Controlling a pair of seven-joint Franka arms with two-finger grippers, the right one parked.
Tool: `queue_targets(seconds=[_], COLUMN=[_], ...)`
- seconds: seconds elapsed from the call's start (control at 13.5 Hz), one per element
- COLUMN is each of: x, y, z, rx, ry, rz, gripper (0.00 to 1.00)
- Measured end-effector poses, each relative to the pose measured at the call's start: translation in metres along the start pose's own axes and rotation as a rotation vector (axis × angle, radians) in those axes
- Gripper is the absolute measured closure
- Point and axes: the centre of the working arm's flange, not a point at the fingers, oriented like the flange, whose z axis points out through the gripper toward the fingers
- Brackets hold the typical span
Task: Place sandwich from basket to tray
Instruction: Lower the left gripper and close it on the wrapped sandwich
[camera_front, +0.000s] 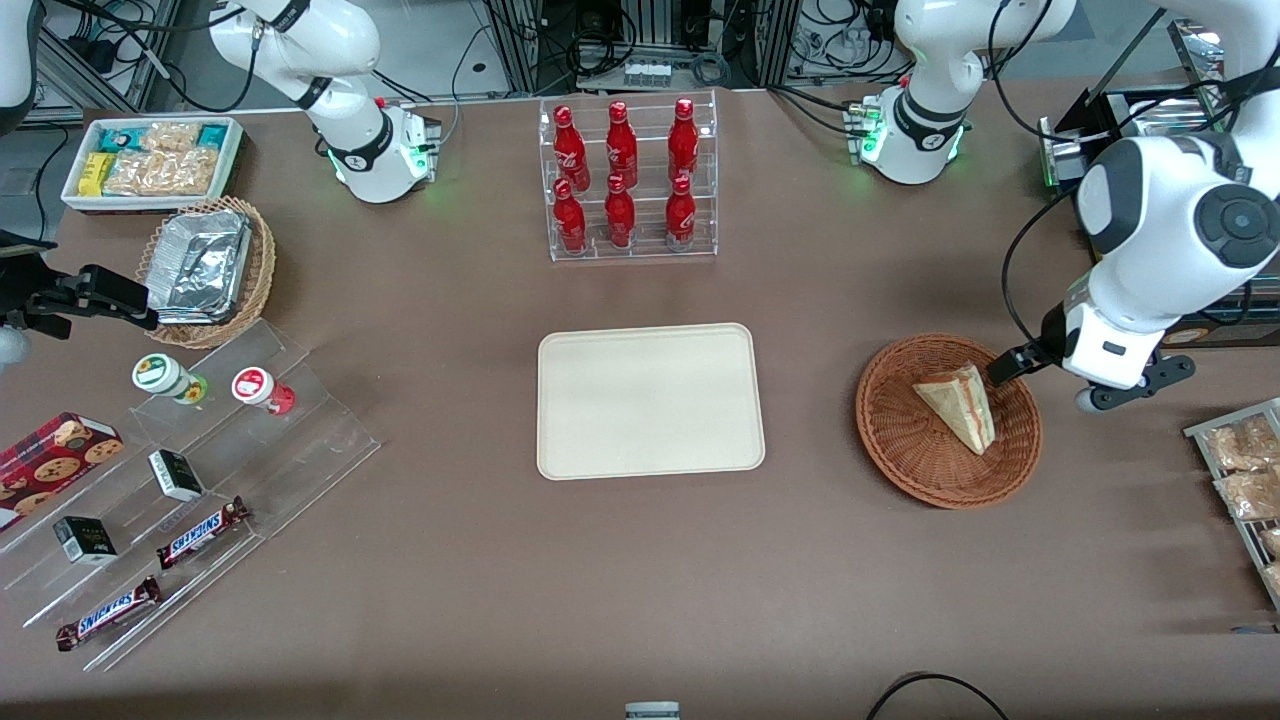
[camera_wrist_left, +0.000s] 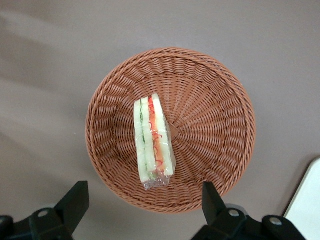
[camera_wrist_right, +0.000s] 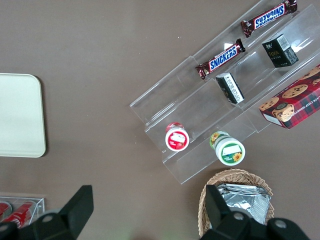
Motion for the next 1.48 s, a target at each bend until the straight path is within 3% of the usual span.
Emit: queue_targets(seconds=[0.52,0.96,1.48], x=[-0.001,-0.012,-0.020], y=[0.006,0.002,-0.001], z=[0.049,0.077,0.101], rx=[-0.003,0.008,-0.011], ry=[-0.008,-0.030,-0.006], rz=[-0.178,-0.186,-0.195], gripper=[0.00,0.00,0.00])
